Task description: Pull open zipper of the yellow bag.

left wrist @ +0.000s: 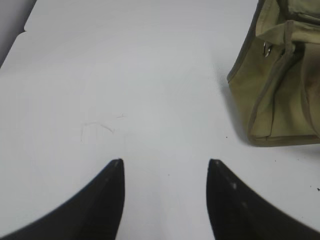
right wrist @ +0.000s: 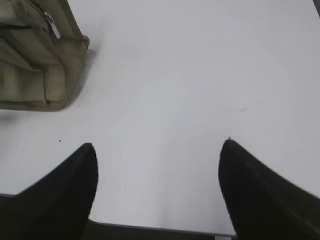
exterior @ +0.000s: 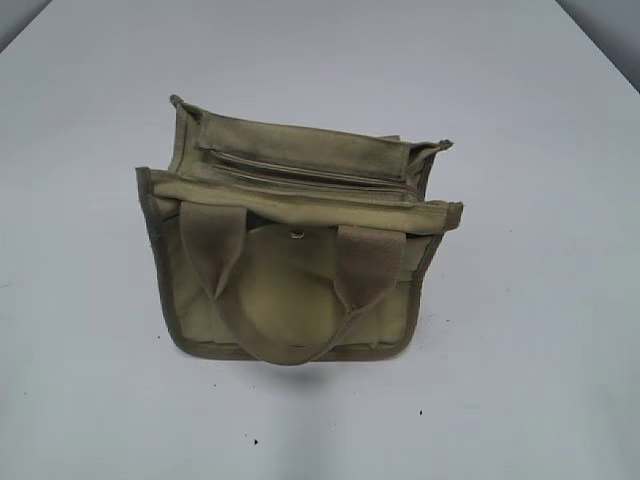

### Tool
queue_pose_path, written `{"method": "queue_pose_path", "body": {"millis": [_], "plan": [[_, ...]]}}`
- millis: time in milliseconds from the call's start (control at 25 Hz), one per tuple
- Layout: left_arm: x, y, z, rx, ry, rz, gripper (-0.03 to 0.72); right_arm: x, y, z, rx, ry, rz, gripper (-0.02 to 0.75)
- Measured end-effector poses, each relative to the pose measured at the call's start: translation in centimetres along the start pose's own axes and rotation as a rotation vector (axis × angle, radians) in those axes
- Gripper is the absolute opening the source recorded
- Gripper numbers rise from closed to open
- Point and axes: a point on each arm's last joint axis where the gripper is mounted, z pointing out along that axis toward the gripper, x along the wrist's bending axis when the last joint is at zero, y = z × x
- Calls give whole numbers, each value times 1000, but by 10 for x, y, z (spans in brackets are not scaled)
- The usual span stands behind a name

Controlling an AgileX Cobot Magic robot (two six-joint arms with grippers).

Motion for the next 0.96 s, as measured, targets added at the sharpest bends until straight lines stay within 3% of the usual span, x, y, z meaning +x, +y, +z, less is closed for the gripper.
{"method": "queue_pose_path", "body": {"millis": [960], "plan": [[0, 0, 0, 0, 0, 0, 384, 5, 0, -2, -25, 55, 28, 582]]}}
